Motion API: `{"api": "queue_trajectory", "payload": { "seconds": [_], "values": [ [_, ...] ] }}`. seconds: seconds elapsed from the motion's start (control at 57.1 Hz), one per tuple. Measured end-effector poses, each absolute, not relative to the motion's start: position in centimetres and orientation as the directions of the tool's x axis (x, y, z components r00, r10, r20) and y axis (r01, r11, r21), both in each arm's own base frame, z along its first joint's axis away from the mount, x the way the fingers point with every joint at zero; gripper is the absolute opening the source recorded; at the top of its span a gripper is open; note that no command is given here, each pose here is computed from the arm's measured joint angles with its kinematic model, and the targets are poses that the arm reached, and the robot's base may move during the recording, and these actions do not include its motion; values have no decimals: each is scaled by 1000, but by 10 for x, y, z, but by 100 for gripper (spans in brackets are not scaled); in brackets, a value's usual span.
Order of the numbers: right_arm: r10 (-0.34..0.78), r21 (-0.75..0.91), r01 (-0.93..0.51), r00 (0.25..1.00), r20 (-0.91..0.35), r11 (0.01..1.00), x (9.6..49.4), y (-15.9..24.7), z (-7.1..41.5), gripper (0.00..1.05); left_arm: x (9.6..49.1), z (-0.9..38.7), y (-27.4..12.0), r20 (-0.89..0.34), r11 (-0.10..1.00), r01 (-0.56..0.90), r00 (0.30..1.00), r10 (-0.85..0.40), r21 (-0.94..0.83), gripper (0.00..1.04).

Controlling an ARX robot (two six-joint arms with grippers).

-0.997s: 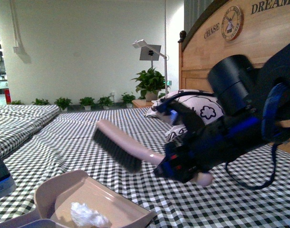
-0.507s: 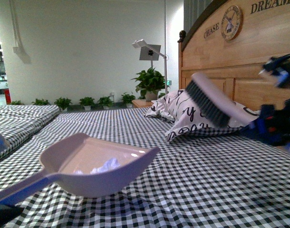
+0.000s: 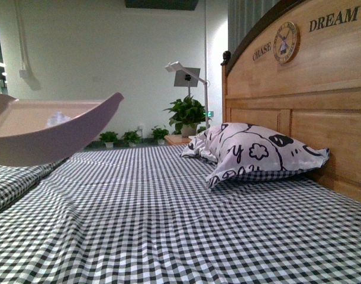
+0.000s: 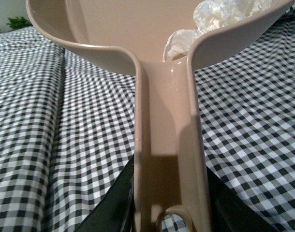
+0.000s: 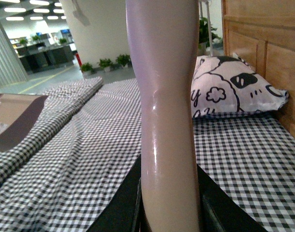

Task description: Clean up trash

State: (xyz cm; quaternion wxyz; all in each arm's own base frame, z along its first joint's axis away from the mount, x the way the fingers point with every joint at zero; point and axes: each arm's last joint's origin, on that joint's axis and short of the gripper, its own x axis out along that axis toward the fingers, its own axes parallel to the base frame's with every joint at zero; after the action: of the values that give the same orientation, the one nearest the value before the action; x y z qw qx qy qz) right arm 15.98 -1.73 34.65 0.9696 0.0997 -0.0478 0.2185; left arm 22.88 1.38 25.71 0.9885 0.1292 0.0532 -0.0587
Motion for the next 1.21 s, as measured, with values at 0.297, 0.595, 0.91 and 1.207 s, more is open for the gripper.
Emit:
{"api": "queue_trajectory", "payload": {
  "seconds": [0.297, 0.595, 0.91, 1.207],
  "values": [
    [434, 273, -473, 880, 195, 838, 129, -12, 355, 20, 188, 261, 8, -38, 955, 118, 993, -112, 271, 27],
    [434, 387, -477, 879, 198, 789, 118, 19, 348, 20, 156, 264, 3, 5, 956, 123, 992, -129, 265, 27],
    [410, 404, -443, 896, 170, 801, 110, 21, 338, 20, 133, 261, 1, 58, 969, 121, 989, -137, 215, 27],
    [385, 408, -418, 908, 164, 812, 111, 19, 338, 20, 132, 261, 1, 61, 972, 122, 989, -137, 202, 27]
  ]
}}
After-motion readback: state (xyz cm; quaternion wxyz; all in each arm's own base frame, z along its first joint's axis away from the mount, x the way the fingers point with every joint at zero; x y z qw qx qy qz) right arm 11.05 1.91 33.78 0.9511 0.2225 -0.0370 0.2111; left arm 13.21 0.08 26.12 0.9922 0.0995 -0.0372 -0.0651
